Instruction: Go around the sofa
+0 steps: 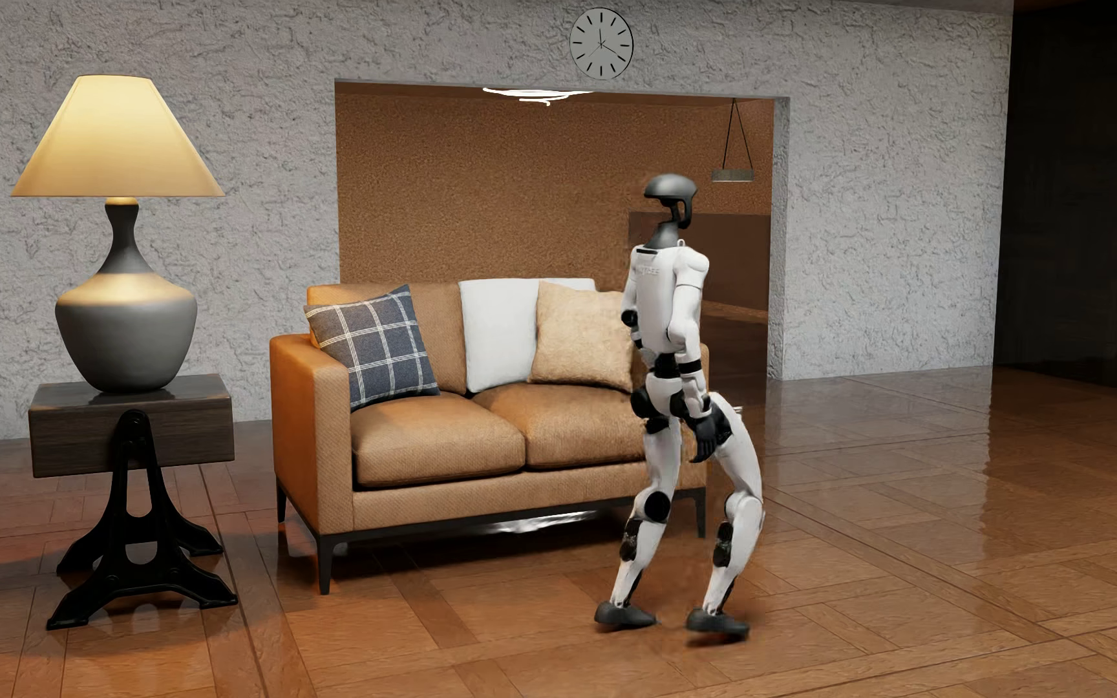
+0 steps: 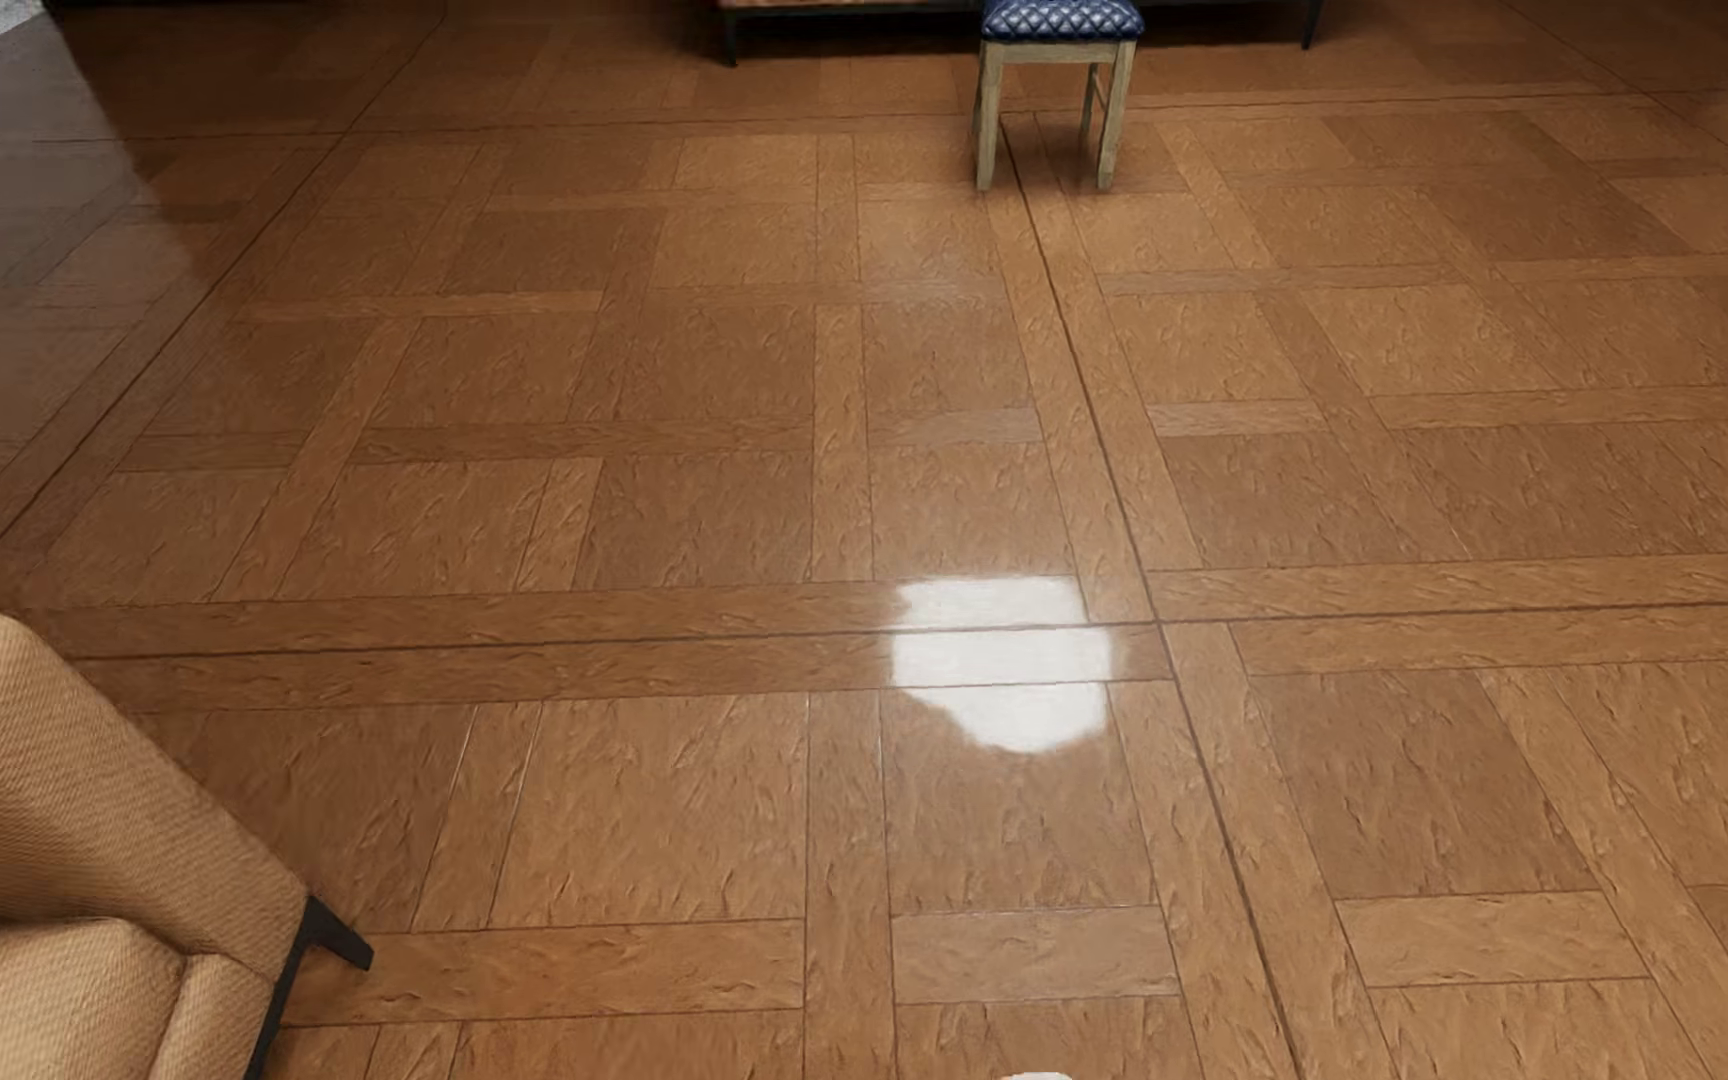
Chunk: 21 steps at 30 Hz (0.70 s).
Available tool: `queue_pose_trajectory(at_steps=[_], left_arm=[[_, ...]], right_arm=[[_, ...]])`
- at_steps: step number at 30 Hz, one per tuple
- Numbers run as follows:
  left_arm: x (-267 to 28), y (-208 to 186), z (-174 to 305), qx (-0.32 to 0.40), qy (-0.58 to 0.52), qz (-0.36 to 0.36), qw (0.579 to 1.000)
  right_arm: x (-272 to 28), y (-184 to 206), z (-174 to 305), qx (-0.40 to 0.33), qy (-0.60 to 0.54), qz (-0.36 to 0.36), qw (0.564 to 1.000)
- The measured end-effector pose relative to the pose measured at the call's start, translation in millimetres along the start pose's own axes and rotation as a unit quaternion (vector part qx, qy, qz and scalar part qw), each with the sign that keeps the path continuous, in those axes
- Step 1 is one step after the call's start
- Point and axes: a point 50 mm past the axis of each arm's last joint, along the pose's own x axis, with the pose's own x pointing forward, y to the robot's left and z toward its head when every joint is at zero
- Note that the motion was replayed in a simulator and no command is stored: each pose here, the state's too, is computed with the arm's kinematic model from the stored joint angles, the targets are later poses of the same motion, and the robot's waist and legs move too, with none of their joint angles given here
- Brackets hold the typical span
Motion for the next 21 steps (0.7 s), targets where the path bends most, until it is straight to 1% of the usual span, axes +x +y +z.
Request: queue_pose_trajectory(at_steps=[3, 4, 5, 6, 7, 9, 10, 11, 12, 13, 14, 15, 17, 19, 21], left_arm=[[3.1, 48.1, 27.2, -0.028, -0.043, 0.071, 0.996], [1.4, 56.7, 32.5, -0.023, -0.054, 0.082, 0.995], [-1.9, 61.8, 31.3, -0.045, -0.06, 0.096, 0.993], [-1.5, 56.1, 24.9, -0.064, -0.05, 0.095, 0.992], [0.1, 39.9, 14.7, -0.083, -0.031, 0.08, 0.993], [0.6, 14.2, 1.7, -0.083, -0.004, 0.046, 0.995], [1.2, 1.2, -0.7, -0.058, 0.004, 0.021, 0.998], [0.0, -11.9, -8.4, -0.068, 0.019, 0.008, 0.997], [-6.4, -20.8, -13.7, -0.061, 0.016, -0.005, 0.998], [-8.4, -37.4, -30.9, -0.048, 0.057, -0.031, 0.997], [-12.9, -43.4, -43.3, -0.069, 0.08, -0.03, 0.994], [-18.1, -49.9, -55.3, -0.075, 0.102, -0.035, 0.991], [-27.7, -64.2, -69.3, -0.058, 0.122, -0.06, 0.989], [-36.6, -76.2, -82.9, -0.046, 0.145, -0.08, 0.985], [-43.3, -78.9, -94.2, -0.051, 0.166, -0.081, 0.981]], right_arm=[[-1.9, 0.7, -13.9, -0.009, 0.026, 0.003, 1.0], [-2.0, 1.1, -14.1, -0.017, 0.027, 0.006, 0.999], [-1.7, 1.1, -15.3, -0.026, 0.031, 0.009, 0.999], [-2.2, 1.9, -19.7, -0.028, 0.04, 0.01, 0.999], [-2.5, 1.3, -24.1, -0.027, 0.051, 0.009, 0.998], [0.9, -3.6, -11.8, -0.006, 0.033, -0.003, 0.999], [3.1, -5.6, 0.8, -0.012, 0.01, -0.004, 1.0], [4.3, -6.6, 14.0, -0.011, -0.015, -0.005, 1.0], [5.7, -10.2, 31.3, -0.018, -0.045, -0.008, 0.999], [5.5, -17.5, 44.4, -0.025, -0.069, -0.016, 0.997], [4.5, -23.9, 58.7, -0.017, -0.096, -0.026, 0.995], [2.6, -30.4, 68.8, -0.014, -0.116, -0.035, 0.992], [-3.0, -52.9, 84.6, 0.0, -0.15, -0.068, 0.986], [-4.3, -63.9, 80.9, 0.024, -0.145, -0.088, 0.985], [-1.0, -57.0, 60.4, 0.054, -0.109, -0.085, 0.989]])
